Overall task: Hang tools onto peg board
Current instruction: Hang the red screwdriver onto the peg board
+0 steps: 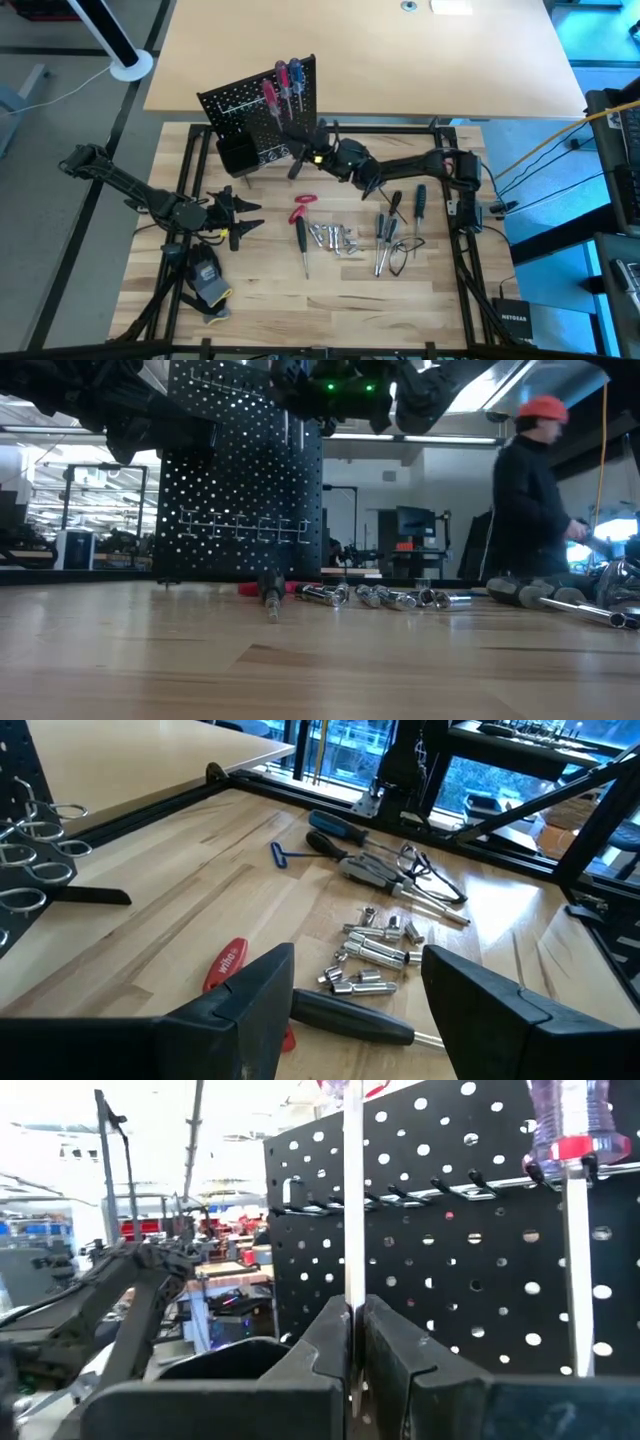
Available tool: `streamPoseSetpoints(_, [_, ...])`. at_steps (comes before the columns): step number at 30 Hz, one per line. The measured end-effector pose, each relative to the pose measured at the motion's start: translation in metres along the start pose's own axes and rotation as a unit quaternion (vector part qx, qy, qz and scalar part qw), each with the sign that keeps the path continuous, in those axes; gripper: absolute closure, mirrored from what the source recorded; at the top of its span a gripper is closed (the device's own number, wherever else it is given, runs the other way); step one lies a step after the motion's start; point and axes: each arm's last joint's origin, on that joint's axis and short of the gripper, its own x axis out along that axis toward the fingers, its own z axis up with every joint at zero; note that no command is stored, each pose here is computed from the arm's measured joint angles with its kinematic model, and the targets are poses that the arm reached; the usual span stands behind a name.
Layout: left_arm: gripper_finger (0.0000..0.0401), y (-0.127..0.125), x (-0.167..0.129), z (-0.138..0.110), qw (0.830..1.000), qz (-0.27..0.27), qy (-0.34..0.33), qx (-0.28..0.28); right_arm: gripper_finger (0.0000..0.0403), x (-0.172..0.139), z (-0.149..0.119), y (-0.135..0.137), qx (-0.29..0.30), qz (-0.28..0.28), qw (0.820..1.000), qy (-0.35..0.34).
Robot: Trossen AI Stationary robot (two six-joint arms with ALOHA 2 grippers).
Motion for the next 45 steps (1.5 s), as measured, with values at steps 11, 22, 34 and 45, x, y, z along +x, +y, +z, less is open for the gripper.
streamPoseSetpoints(11, [0.0191,0.000,0.000,0.000,1.000,0.000,0.000,0.000,0.0381,0.014,-0.009,-0.024,0.011,-0.034,0.999,0.000])
streamPoseSetpoints(22, [0.0191,0.000,0.000,0.000,1.000,0.000,0.000,0.002,0.0381,0.015,-0.013,-0.029,0.011,-0.032,0.999,0.001])
streamPoseSetpoints(34, [0.0191,0.000,0.000,0.000,1.000,0.001,0.000,0.004,0.0381,0.015,-0.012,-0.033,0.015,-0.033,0.999,-0.002])
streamPoseSetpoints(45, [0.0191,0.000,0.000,0.000,1.000,0.007,-0.003,0.007,0.0382,0.025,0.002,-0.009,0.008,0.002,0.999,-0.032])
